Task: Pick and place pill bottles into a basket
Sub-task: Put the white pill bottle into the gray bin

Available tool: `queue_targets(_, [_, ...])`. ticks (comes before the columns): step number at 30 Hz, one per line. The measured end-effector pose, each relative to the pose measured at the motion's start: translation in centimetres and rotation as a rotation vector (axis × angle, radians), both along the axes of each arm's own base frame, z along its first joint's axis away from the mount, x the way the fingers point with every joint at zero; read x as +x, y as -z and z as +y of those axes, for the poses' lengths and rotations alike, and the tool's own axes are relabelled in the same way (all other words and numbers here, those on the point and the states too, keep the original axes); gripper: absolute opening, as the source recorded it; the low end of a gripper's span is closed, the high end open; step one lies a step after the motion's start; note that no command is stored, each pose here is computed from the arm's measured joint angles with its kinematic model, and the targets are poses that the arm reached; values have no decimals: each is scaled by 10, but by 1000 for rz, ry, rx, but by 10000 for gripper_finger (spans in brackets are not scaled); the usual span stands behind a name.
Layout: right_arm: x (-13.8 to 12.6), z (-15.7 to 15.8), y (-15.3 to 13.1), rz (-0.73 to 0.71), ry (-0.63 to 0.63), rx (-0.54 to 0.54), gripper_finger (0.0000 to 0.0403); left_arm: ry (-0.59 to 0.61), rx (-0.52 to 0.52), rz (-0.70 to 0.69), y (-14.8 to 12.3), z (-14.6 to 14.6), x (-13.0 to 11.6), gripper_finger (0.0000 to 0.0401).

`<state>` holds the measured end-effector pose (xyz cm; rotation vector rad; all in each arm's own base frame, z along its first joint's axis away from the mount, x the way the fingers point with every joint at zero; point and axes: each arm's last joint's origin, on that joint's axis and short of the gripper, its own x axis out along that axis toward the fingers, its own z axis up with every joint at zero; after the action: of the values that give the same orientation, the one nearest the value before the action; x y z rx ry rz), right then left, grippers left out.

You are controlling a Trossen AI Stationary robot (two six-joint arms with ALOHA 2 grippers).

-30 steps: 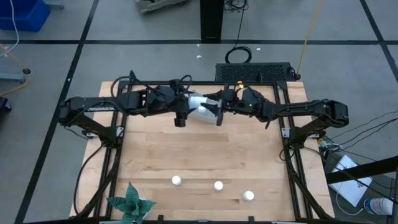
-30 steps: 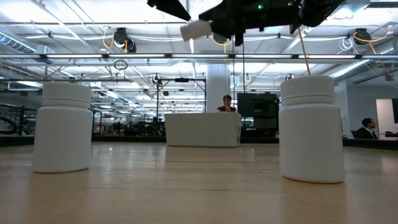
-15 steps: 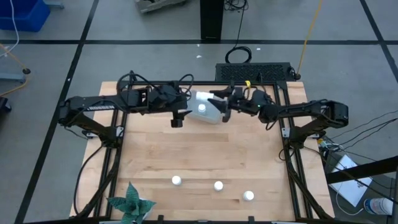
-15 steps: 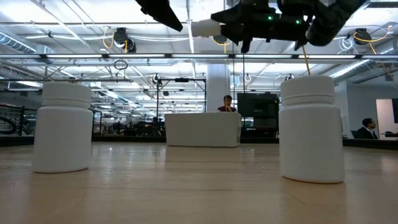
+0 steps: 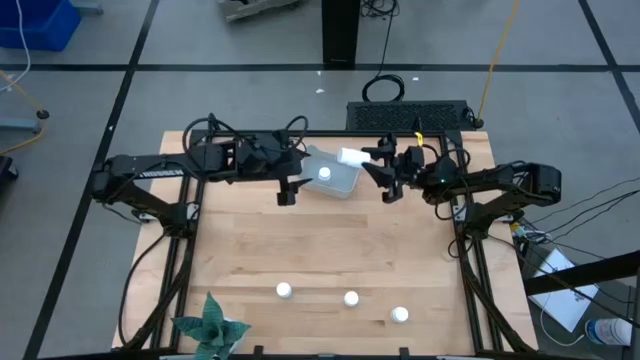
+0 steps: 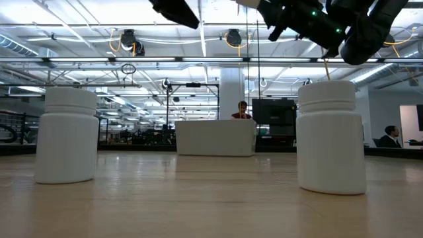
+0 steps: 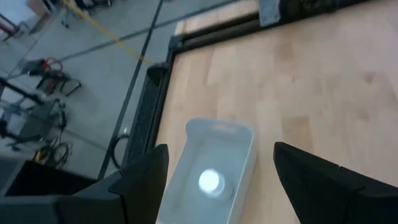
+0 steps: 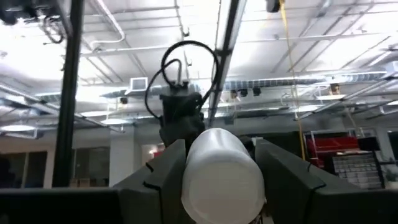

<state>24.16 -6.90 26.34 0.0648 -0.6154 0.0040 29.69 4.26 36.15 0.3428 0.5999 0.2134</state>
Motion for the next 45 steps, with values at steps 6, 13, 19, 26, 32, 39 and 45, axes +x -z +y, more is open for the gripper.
queue_targets(6, [3, 5, -1, -2, -2, -33, 165, 13, 10, -87, -2, 1, 5, 294])
queue_targets(13, [6, 5, -6, -21, 18, -40, 165, 135, -50, -256, -2, 11, 12, 294])
queue_targets(19, [9, 5, -15, -50, -5, -61, 165, 154, -69, -473, 24, 31, 11, 294])
queue_targets(26, [12, 1, -33, -102, -14, -128, 165, 211, -37, -876, 41, 36, -5, 290])
queue_targets(32, [18, -1, -45, -136, -25, -169, 165, 249, -33, -1043, 32, 33, -13, 290])
queue_targets(39, [30, -7, -53, -157, -24, -192, 165, 356, -63, -1112, 27, 33, 4, 284])
queue_targets(45, [41, -17, -57, -158, -47, -188, 164, 413, -95, -1132, 34, 37, 21, 275])
